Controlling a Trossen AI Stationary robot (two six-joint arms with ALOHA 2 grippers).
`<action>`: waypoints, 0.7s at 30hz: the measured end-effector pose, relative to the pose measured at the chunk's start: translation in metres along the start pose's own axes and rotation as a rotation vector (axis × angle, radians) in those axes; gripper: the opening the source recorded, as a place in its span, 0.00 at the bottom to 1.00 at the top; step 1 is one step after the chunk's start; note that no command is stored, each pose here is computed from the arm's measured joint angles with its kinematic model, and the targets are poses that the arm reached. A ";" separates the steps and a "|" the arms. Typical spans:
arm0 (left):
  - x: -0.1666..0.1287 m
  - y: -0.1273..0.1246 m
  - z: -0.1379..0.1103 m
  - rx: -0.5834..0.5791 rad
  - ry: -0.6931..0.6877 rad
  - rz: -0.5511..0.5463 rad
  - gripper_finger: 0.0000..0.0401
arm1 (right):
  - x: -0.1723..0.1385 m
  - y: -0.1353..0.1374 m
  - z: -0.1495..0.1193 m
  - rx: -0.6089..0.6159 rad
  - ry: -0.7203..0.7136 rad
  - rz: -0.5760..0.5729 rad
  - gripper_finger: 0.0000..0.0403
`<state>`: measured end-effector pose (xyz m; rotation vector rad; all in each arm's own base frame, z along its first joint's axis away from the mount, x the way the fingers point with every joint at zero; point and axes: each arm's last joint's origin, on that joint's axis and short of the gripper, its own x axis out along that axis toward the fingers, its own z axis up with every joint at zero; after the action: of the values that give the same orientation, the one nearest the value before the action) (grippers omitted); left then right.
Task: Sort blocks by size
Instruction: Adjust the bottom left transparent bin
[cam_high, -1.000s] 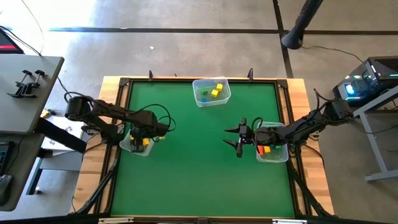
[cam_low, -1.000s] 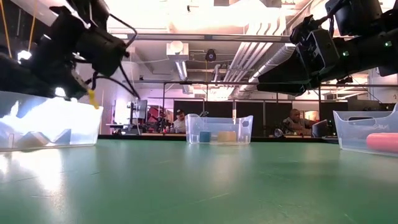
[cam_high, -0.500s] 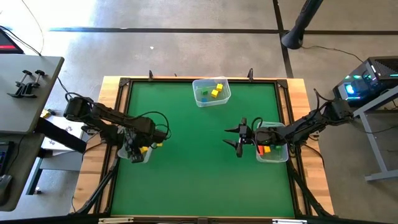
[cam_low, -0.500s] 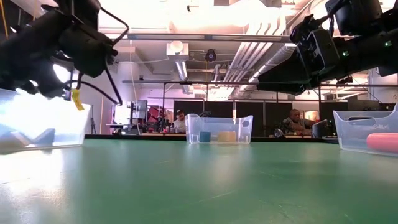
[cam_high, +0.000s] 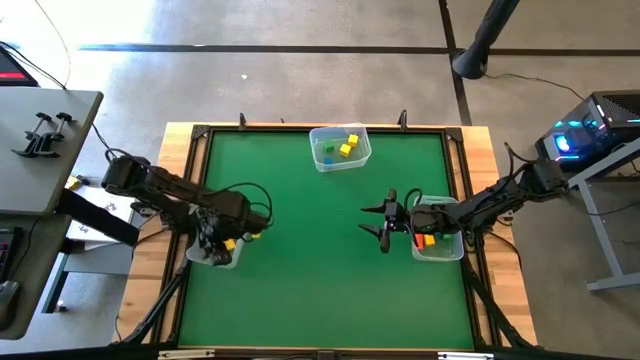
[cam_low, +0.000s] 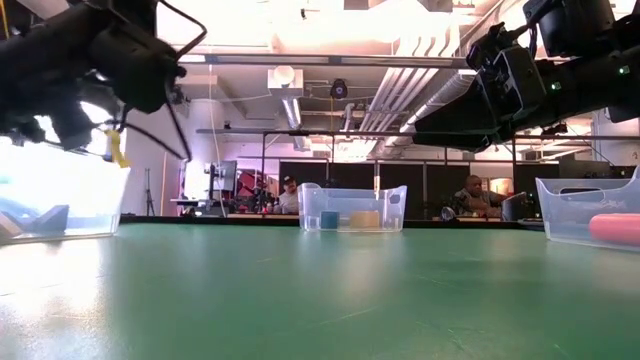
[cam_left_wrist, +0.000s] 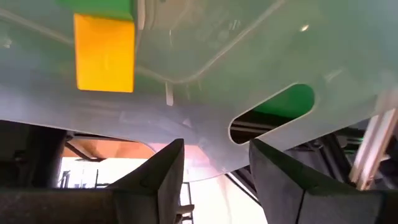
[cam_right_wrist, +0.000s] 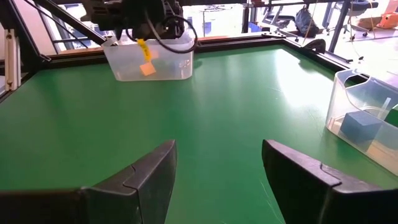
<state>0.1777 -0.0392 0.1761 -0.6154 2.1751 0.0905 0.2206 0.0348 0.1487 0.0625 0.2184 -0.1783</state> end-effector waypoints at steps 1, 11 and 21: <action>-0.004 0.000 0.001 -0.003 -0.009 -0.003 0.41 | 0.000 0.000 0.000 0.000 0.000 0.000 0.58; -0.057 0.007 0.010 0.067 -0.255 0.094 0.41 | 0.000 0.000 0.002 0.008 -0.020 0.003 0.58; -0.064 0.041 0.036 0.082 -0.353 0.303 0.34 | 0.000 0.000 0.002 0.011 -0.020 0.003 0.58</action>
<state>0.2179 0.0324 0.1960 -0.1990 1.9006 0.2505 0.2210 0.0348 0.1507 0.0717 0.1977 -0.1774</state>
